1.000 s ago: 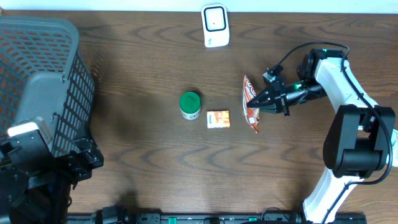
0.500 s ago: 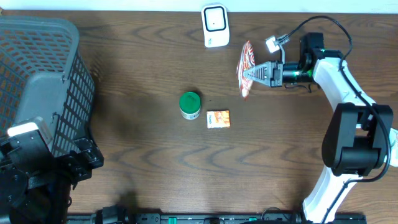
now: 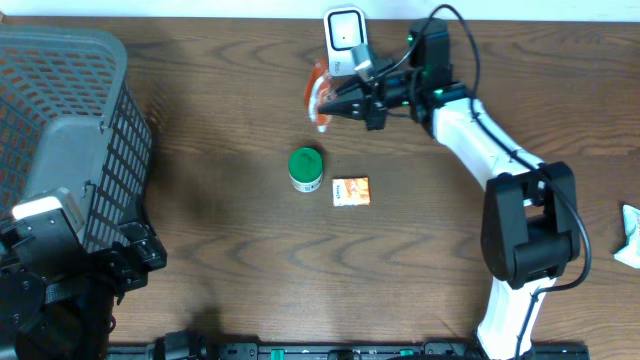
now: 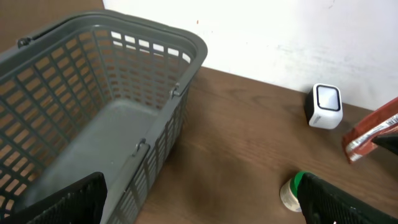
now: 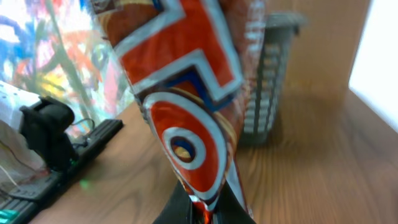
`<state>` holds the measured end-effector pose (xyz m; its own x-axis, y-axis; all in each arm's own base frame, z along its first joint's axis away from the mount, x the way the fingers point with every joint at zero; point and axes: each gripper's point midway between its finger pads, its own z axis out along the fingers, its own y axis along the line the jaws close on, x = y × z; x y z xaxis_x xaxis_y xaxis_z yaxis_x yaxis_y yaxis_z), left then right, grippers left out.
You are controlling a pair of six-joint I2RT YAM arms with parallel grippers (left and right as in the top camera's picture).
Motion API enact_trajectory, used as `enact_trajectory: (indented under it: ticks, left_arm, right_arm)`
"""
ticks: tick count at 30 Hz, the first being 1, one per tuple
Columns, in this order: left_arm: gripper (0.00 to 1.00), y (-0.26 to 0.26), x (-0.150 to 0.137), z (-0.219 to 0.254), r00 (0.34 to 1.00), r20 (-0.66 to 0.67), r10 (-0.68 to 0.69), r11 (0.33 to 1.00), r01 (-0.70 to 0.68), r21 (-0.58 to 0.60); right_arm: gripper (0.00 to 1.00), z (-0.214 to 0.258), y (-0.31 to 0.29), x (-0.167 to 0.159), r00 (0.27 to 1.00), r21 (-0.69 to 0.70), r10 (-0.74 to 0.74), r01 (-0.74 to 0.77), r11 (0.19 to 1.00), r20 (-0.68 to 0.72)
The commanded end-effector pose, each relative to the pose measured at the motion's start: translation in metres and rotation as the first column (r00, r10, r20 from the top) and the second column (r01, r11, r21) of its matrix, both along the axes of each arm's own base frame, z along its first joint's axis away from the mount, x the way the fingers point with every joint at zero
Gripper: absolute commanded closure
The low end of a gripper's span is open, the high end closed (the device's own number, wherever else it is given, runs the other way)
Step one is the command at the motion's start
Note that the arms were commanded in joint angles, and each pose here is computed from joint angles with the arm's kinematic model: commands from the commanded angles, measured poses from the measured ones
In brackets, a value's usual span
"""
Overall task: Scan the item barcode
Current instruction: 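Lift the TOP bar with the right gripper and carry it toward the scanner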
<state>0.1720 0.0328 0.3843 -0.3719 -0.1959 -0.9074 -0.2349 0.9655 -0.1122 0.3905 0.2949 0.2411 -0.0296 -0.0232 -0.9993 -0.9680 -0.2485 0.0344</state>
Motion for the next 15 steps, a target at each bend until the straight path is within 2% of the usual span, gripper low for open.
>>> enact_trajectory:
  ticks: [1, 6, 9, 15]
  left_arm:
    - [0.02, -0.002, 0.000, 0.000, 1.000, 0.004, -0.009, 1.000, 0.009, -0.011]
    - [0.02, -0.002, 0.000, 0.000, 1.000, 0.004, -0.009, 1.000, 0.009, -0.011]
    - [0.02, -0.002, 0.000, 0.000, 1.000, 0.004, -0.009, 1.000, 0.009, -0.011]
    - [0.02, -0.002, 0.000, 0.000, 1.000, 0.004, -0.009, 1.000, 0.009, -0.011]
  right_arm:
    - [0.99, 0.016, 0.011, -0.009, 0.998, 0.022, 0.056, -0.057, 0.998, 0.034]
    - [0.99, 0.041, 0.016, -0.011, 0.982, 0.063, 0.062, -0.075, 0.995, 0.181]
    - [0.99, 0.048, 0.015, -0.012, 0.973, 0.074, 0.058, -0.076, 0.994, 0.222]
    - [0.99, 0.051, 0.013, -0.011, 0.987, 0.056, 0.057, -0.066, 0.996, 0.150]
